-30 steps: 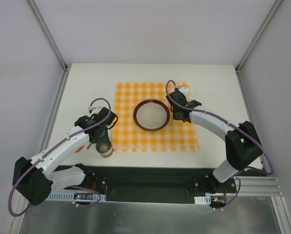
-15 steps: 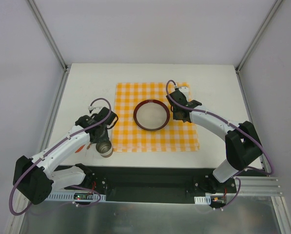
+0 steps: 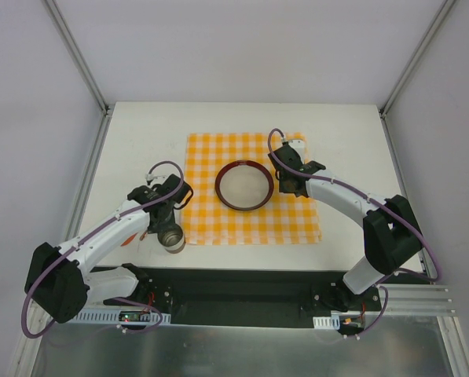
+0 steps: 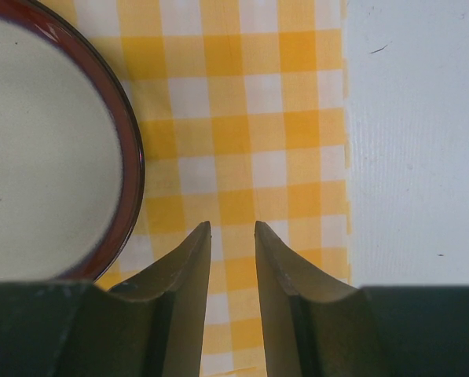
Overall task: Set the dinner table for one person
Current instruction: Pick up the cup at the corner of the board, then place the cup on the napkin.
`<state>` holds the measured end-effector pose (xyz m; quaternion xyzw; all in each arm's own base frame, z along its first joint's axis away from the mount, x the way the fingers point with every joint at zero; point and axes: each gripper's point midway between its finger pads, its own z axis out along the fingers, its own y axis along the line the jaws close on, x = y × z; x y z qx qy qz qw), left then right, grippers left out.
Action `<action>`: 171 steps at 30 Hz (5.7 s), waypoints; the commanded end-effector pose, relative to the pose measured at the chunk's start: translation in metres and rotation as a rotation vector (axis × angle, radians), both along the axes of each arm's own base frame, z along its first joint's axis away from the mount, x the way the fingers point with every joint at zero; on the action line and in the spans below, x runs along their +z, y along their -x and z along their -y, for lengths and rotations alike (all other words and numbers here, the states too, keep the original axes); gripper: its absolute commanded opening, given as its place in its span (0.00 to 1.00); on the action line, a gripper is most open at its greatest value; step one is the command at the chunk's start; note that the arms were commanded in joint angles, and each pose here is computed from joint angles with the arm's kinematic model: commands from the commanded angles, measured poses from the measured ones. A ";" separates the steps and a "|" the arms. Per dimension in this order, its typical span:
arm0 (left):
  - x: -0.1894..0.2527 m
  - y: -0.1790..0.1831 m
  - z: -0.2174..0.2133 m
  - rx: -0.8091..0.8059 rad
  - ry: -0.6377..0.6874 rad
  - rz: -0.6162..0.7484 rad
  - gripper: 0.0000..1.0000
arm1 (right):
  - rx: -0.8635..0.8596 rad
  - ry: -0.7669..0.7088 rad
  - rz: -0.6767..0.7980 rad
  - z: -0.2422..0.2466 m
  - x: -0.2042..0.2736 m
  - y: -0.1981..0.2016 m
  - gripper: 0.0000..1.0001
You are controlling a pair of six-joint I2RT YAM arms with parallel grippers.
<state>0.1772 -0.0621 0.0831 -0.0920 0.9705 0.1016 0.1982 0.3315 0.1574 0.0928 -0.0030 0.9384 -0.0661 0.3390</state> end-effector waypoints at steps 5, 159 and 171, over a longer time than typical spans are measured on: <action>-0.017 0.010 0.012 0.004 0.077 -0.051 0.30 | -0.018 -0.011 0.023 0.001 0.006 -0.005 0.32; 0.104 -0.137 0.183 -0.418 0.242 0.269 0.00 | 0.495 -0.537 0.432 -0.177 0.113 0.019 0.29; 0.107 -0.137 0.184 -0.421 0.243 0.280 0.00 | 0.480 -0.519 0.388 -0.183 0.101 0.014 0.00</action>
